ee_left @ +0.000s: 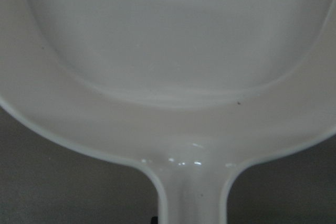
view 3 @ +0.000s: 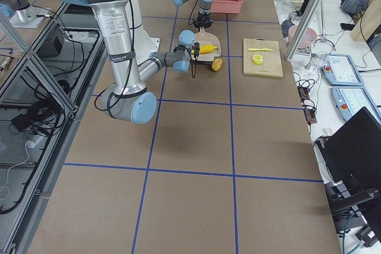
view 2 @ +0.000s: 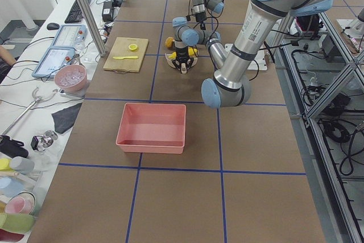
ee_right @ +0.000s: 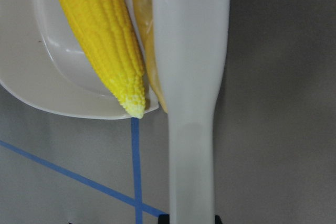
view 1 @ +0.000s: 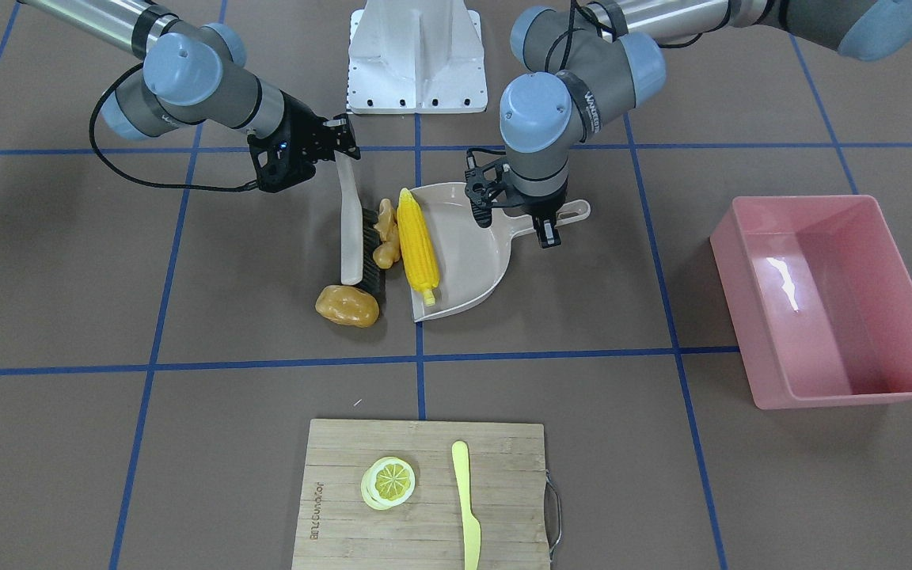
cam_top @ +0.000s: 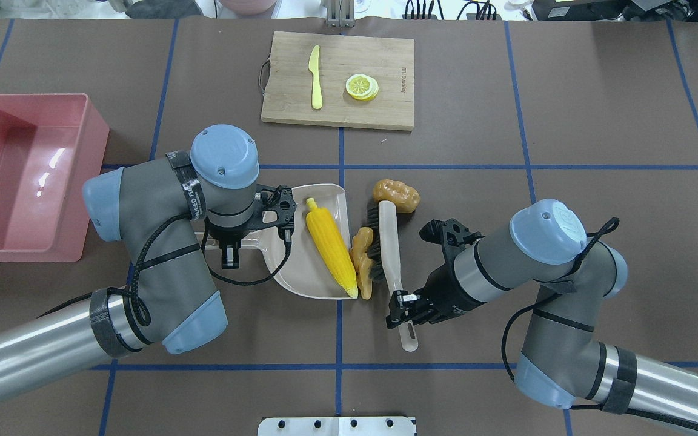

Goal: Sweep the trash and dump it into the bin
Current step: 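Sweep the corn and ginger into the dustpan with the right gripper's brush, then lift the brush back behind the potato with the right gripper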

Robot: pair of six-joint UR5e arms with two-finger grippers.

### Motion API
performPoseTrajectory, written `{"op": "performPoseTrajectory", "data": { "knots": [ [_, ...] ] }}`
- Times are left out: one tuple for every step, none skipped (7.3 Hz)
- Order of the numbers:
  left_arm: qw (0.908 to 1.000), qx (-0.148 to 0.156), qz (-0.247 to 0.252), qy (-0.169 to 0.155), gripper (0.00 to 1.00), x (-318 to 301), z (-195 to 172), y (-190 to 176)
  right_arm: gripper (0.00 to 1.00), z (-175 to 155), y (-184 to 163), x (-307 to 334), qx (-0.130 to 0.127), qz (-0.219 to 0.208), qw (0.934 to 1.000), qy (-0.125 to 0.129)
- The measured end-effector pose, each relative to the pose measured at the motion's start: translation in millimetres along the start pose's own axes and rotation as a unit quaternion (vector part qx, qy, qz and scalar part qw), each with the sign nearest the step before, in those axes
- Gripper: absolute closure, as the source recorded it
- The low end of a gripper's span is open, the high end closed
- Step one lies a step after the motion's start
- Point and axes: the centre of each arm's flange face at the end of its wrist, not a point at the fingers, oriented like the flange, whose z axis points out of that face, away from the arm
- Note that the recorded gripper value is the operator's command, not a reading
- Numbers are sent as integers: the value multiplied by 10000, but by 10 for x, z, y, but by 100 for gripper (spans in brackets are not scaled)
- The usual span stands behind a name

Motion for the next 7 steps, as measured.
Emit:
{"op": "performPoseTrajectory", "data": {
  "knots": [
    [10000, 0, 1, 0, 100, 0, 1, 0, 100, 54, 24, -95, 11, -26, 10000, -7],
    [10000, -2, 4, 1, 100, -1, 2, -1, 100, 90, 24, -208, 23, -31, 10000, 2],
    [10000, -2, 6, 1, 100, -1, 3, 0, 100, 112, 13, -334, 37, -27, 10000, 15],
    [10000, -2, 7, 1, 100, -1, 2, -1, 100, 132, 13, -433, 36, -4, 10000, 15],
    [10000, -2, 7, 1, 100, -1, 3, -1, 100, 156, 28, -523, 24, 48, 10000, -1],
    [10000, -2, 7, 1, 100, -1, 3, -1, 100, 177, 36, -622, 20, 105, 9999, -12],
    [10000, -2, 7, 1, 100, -1, 3, -1, 100, 190, 31, -735, 21, 146, 9999, 9]
  ]
}}
